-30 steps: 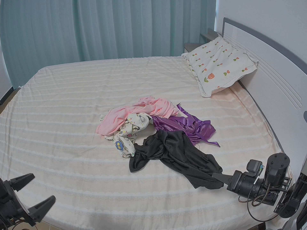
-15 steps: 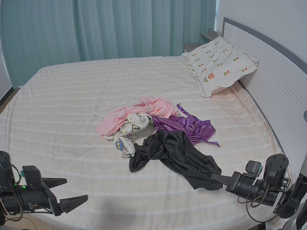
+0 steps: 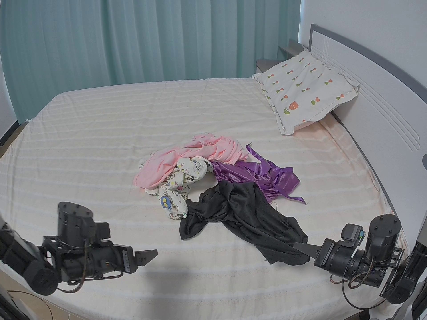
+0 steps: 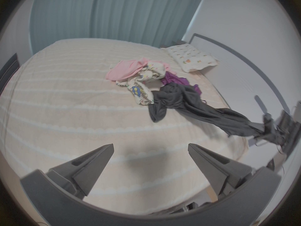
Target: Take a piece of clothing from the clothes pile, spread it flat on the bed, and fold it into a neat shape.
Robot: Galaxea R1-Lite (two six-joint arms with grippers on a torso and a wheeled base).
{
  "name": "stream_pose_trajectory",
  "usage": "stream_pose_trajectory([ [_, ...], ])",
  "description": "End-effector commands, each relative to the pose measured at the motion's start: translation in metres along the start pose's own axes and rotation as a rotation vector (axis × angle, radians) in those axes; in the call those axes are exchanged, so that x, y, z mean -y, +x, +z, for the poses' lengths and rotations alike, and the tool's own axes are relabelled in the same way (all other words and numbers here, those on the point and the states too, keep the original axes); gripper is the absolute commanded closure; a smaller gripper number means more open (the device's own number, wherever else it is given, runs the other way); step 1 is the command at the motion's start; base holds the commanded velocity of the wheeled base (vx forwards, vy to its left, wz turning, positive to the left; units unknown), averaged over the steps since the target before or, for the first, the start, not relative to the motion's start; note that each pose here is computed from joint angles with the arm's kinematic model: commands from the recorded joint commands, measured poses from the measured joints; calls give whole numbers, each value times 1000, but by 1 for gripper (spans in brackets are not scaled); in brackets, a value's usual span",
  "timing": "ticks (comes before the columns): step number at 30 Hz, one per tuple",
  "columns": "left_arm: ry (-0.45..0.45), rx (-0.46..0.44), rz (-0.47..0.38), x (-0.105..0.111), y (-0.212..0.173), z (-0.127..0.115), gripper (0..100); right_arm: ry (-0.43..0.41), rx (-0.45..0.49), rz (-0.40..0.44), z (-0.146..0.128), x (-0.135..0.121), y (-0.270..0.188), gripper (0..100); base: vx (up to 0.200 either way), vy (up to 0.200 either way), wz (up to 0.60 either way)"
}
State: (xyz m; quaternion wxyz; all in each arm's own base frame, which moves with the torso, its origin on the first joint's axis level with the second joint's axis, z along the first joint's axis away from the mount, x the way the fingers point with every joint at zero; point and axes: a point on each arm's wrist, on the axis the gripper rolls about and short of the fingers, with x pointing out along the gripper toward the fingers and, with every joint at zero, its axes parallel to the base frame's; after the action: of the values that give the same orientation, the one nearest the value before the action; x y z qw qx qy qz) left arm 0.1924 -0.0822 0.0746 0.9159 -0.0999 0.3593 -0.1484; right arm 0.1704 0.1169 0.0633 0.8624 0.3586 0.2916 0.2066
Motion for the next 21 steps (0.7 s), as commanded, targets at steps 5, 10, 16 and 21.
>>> stream_pose_trajectory([
  [5, -138, 4, 86, 22, 104, -6, 0, 29, -10, -16, -2, 3, -3, 100, 0, 0, 0],
  [10, -161, 58, 98, 27, 129, 1, 0, 29, -11, -17, -3, 3, -3, 100, 0, 0, 0],
  [16, -139, 61, 77, 42, 161, -3, 0, 27, -5, -20, -2, 3, -3, 100, 0, 0, 0],
  [21, -137, 104, 112, 46, 178, 1, 0, 27, -5, -20, -2, 3, -3, 100, 0, 0, 0],
])
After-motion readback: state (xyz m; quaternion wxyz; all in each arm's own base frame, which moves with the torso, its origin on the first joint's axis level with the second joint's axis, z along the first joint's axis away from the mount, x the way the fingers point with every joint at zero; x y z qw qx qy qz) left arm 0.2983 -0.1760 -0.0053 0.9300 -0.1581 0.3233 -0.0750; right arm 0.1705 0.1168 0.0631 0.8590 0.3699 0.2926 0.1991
